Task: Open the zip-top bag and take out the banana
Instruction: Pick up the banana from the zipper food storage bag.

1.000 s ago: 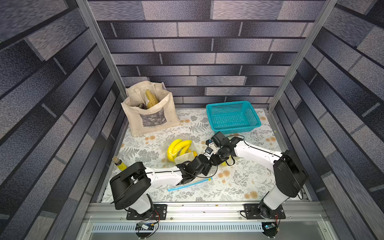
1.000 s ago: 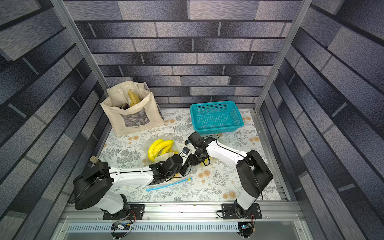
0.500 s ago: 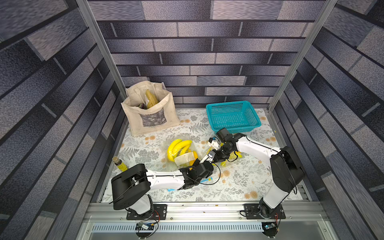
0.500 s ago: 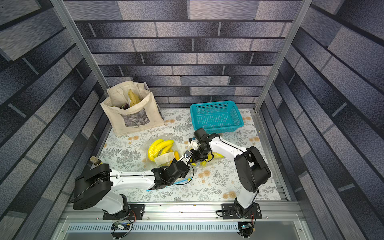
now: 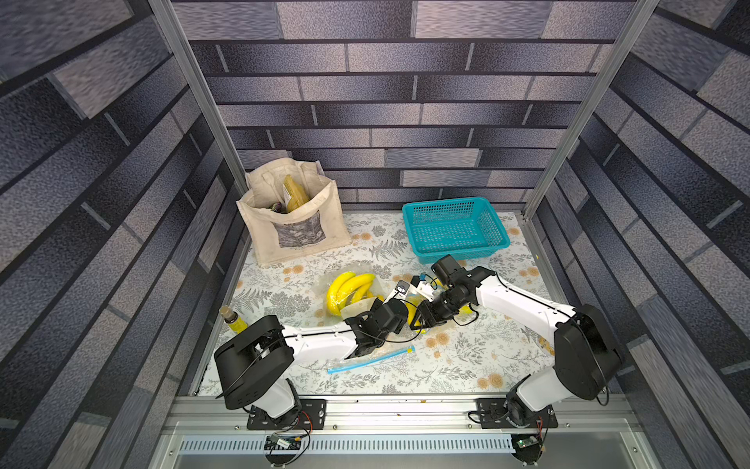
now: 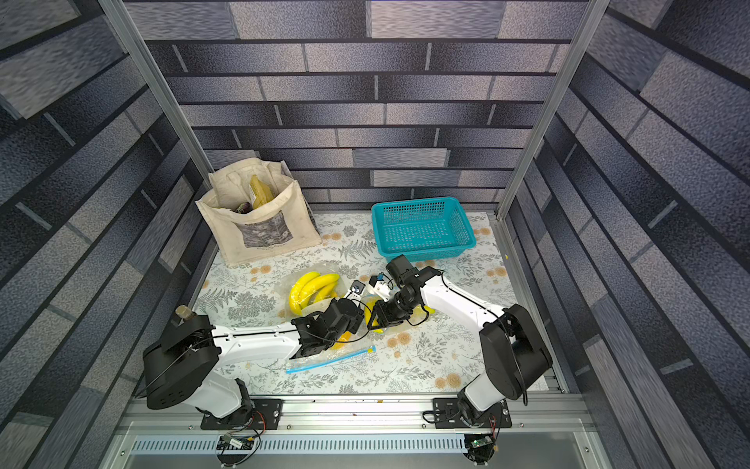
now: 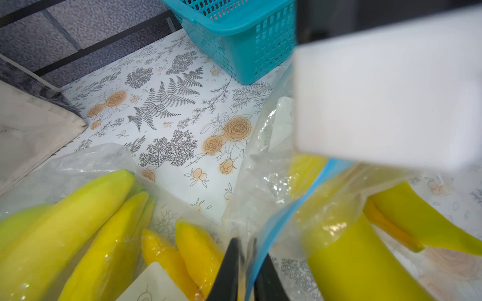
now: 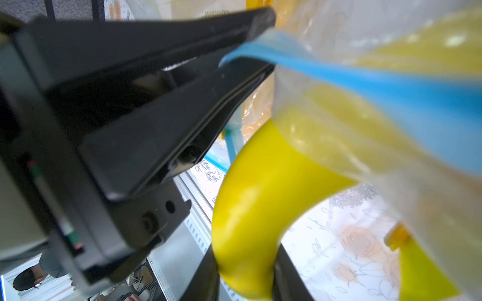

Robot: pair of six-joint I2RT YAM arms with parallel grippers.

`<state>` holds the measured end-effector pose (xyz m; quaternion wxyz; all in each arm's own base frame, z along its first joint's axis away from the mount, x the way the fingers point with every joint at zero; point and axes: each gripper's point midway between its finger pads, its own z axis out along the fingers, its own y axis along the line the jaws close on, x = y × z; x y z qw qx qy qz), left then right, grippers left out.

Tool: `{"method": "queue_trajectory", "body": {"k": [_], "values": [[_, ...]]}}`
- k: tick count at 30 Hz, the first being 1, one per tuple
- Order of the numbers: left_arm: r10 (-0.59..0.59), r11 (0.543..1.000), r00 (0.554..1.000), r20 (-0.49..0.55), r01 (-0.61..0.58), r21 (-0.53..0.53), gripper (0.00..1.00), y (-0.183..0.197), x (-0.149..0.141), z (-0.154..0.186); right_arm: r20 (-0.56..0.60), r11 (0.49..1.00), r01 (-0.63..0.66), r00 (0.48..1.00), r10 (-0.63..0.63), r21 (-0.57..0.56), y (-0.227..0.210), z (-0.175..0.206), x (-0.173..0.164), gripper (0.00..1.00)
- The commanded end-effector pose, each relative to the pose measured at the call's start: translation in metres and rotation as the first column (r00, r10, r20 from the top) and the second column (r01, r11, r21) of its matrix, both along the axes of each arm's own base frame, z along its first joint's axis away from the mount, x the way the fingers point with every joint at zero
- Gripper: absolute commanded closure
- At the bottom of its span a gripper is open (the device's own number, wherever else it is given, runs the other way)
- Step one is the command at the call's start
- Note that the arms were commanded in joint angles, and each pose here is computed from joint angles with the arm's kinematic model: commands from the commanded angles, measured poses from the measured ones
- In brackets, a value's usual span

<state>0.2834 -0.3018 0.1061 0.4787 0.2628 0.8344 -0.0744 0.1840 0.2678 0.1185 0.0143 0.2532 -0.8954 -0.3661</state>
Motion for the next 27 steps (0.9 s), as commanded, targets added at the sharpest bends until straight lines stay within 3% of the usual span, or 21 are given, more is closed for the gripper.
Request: {"method": "queue_trajectory", "body": {"k": [1,9,12,16,19,23,27], "values": [[-0.027,0.999,1.000,0.009,0.028,-0.027,0.86,-0.008,0.005,0.013,-0.002,0.996,-0.021,1.000,0.022,0.083,0.006,0.016,-0.010,0.94],[-0.028,0.999,1.000,0.005,0.028,-0.032,0.86,-0.010,0.005,0.012,-0.070,0.985,0.015,0.998,-0.003,0.170,0.020,0.027,-0.010,0.95],[-0.025,0.999,1.000,0.011,0.026,-0.042,0.86,-0.009,0.006,0.014,-0.086,0.988,0.054,0.995,-0.042,0.142,0.018,0.022,-0.005,0.97],[-0.040,0.996,0.999,0.006,0.040,-0.075,0.86,-0.013,0.000,0.017,0.006,0.985,0.165,0.986,-0.165,0.039,0.004,0.006,0.020,1.00],[-0.048,0.995,0.999,0.020,0.050,-0.081,0.86,-0.016,-0.006,0.020,0.074,0.972,0.235,0.969,-0.236,0.027,-0.001,0.006,0.034,1.00],[-0.054,0.995,0.998,0.016,0.055,-0.085,0.86,-0.018,-0.010,0.016,0.104,0.943,0.324,0.938,-0.331,0.080,-0.002,0.015,0.053,1.00],[-0.039,0.996,0.999,0.012,0.040,-0.079,0.86,-0.015,-0.011,0.009,0.028,0.900,0.395,0.913,-0.407,0.181,0.002,0.028,0.064,1.00]]}}
